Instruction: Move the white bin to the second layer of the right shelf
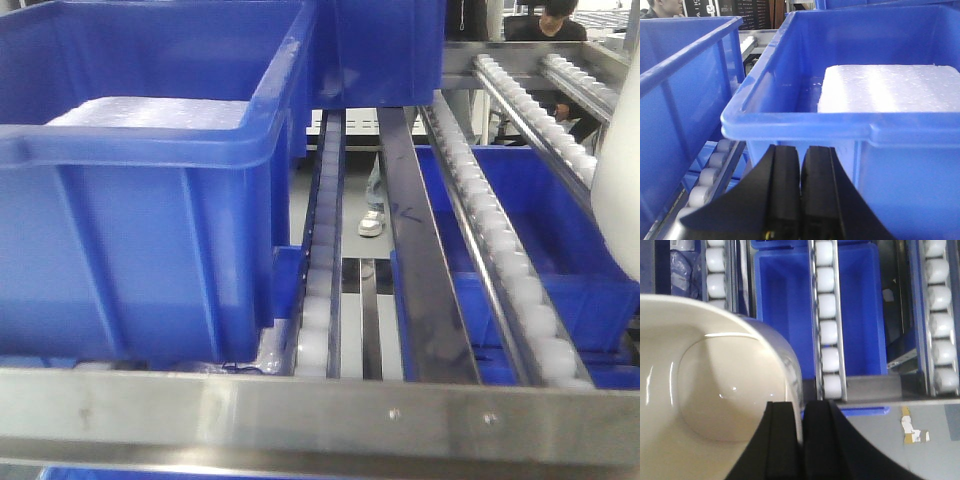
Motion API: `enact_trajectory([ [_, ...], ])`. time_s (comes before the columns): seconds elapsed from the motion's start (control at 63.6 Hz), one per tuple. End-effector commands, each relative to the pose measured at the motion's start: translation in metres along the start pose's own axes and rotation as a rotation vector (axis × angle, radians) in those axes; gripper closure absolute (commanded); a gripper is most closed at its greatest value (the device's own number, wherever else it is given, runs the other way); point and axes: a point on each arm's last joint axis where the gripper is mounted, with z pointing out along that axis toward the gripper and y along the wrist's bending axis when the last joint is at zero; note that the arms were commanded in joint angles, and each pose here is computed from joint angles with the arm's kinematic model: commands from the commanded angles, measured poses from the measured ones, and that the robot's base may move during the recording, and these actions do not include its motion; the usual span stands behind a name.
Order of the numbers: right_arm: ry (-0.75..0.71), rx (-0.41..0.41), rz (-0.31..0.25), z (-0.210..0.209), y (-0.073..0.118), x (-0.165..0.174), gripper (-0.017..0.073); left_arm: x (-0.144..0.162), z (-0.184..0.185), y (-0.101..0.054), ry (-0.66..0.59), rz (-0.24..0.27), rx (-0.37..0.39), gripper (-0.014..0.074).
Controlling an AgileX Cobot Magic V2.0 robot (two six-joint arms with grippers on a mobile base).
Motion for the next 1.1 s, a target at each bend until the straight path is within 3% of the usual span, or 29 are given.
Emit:
enact_trajectory([
  [0.0,-0.099,-0.014,-0.003,-0.0088,0.0008,-0.0107,0.0506,0.0041,0.0003,0.0002,-0.06,-0.009,-0.004,0.0509],
  [1.086,-0.077,-0.01,-0.002,-0.0086,0.0005,-0.0087,0.0506,0.0041,0.0003,0.0002,-0.06,-0.009,-0.004,0.0509],
])
